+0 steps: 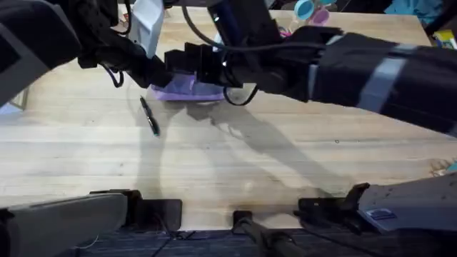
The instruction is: Unzip the bag, pick up the pens from the table one at a time and place them inside, then zip the bag closed.
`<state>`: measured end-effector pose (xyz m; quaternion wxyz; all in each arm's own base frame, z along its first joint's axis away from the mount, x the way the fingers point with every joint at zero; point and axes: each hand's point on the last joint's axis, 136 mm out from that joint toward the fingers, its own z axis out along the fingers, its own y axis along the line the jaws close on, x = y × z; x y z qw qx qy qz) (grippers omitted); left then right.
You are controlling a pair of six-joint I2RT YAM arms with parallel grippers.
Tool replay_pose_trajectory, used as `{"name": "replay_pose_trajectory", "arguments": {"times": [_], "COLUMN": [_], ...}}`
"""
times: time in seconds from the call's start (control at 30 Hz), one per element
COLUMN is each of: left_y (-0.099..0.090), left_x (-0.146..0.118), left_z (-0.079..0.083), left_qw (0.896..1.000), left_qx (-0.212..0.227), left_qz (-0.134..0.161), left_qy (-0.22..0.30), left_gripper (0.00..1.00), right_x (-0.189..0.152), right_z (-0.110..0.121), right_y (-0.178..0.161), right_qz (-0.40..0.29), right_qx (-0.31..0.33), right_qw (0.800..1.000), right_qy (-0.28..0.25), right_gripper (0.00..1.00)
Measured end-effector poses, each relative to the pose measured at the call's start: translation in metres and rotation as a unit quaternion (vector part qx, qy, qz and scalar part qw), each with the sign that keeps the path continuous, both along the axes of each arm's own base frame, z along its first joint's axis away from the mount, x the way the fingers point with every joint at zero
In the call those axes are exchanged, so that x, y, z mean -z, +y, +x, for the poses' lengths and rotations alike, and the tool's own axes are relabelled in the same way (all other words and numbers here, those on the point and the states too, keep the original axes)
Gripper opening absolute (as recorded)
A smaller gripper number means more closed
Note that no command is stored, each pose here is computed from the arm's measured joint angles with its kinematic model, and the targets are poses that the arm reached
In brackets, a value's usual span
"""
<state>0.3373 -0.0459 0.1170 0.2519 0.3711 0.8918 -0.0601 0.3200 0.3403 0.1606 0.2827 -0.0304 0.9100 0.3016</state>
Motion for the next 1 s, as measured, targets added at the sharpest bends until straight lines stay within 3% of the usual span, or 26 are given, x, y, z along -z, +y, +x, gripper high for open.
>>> {"name": "replay_pose_trajectory", "arguments": {"times": [0.2, 0.5, 1.0], "left_y": [0.0, 0.0, 0.0], "left_x": [0.0, 0.0, 0.0], "left_z": [0.0, 0.0, 0.0], "left_qw": [1.0, 1.0, 1.0], "left_qx": [0.0, 0.0, 0.0], "left_qz": [0.0, 0.0, -0.001], "left_qy": [0.0, 0.0, -0.001], "left_gripper": [0.041, 0.041, 0.042], "right_x": [0.017, 0.029, 0.043], "right_z": [0.008, 0.017, 0.031], "right_y": [0.007, 0.007, 0.0], "right_qz": [-0.002, -0.012, -0.037], "right_qx": [0.002, 0.018, 0.05], "right_qw": [1.0, 1.0, 0.998], "right_qy": [0.002, -0.004, -0.02], "right_gripper": [0.919, 0.689, 0.498]}}
